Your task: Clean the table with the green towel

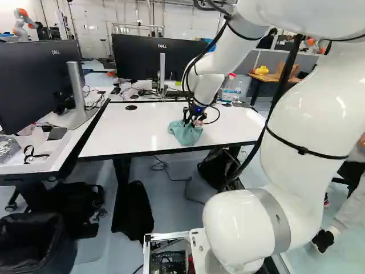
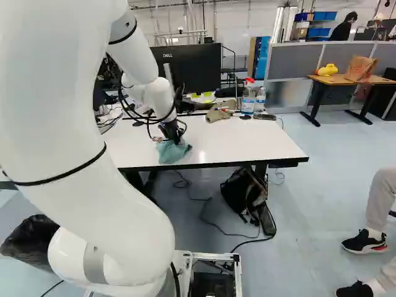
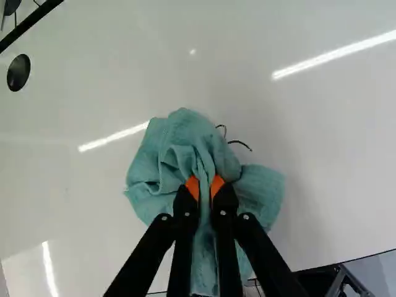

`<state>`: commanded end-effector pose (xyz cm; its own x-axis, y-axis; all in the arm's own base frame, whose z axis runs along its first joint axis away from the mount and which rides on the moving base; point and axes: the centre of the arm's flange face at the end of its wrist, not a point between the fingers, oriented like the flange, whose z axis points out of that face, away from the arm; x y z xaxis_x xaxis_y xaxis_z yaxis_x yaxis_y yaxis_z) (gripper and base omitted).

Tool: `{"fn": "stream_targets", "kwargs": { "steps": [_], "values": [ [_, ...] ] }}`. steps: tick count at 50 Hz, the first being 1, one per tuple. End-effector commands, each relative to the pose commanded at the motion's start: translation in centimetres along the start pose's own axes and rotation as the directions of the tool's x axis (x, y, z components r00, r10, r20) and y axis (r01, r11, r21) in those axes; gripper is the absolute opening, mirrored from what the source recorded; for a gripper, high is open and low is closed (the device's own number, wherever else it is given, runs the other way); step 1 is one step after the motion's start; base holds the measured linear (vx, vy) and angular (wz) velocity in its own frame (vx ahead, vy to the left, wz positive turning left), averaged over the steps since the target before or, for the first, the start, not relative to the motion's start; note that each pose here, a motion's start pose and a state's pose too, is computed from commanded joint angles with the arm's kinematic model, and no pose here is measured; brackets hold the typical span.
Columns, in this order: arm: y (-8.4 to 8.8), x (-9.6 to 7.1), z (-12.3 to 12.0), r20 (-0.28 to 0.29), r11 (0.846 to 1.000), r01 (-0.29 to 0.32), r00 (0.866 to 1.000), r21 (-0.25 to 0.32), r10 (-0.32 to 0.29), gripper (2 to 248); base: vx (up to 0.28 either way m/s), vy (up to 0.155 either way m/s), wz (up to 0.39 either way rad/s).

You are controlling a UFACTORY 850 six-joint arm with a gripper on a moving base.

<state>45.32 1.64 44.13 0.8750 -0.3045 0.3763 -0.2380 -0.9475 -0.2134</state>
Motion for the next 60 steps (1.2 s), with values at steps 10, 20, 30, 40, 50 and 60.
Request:
{"fn": "stream_targets", "kwargs": {
  "steps": [10, 20, 30, 40, 50, 60],
  "values": [
    [1.7, 0.5, -0.2, -0.008, 0.999, -0.035, 0.999, -0.015, 0.035, 41, 0.000, 0.000, 0.000],
    [3.3, 1.1, -0.3, -0.018, 0.997, -0.070, 0.997, -0.029, 0.070, 41, 0.000, 0.000, 0.000],
    [4.2, 2.7, 0.1, -0.026, 0.995, -0.092, 0.995, -0.036, 0.091, 41, 0.000, 0.000, 0.000],
    [4.5, 4.6, 0.8, -0.035, 0.994, -0.103, 0.994, -0.039, 0.102, 41, 0.000, 0.000, 0.000],
    [4.0, 6.3, 1.7, -0.040, 0.994, -0.099, 0.994, -0.036, 0.097, 41, 0.000, 0.000, 0.000],
    [2.9, 7.7, 2.6, -0.043, 0.996, -0.084, 0.996, -0.028, 0.083, 41, 0.000, 0.000, 0.000]
  ]
}}
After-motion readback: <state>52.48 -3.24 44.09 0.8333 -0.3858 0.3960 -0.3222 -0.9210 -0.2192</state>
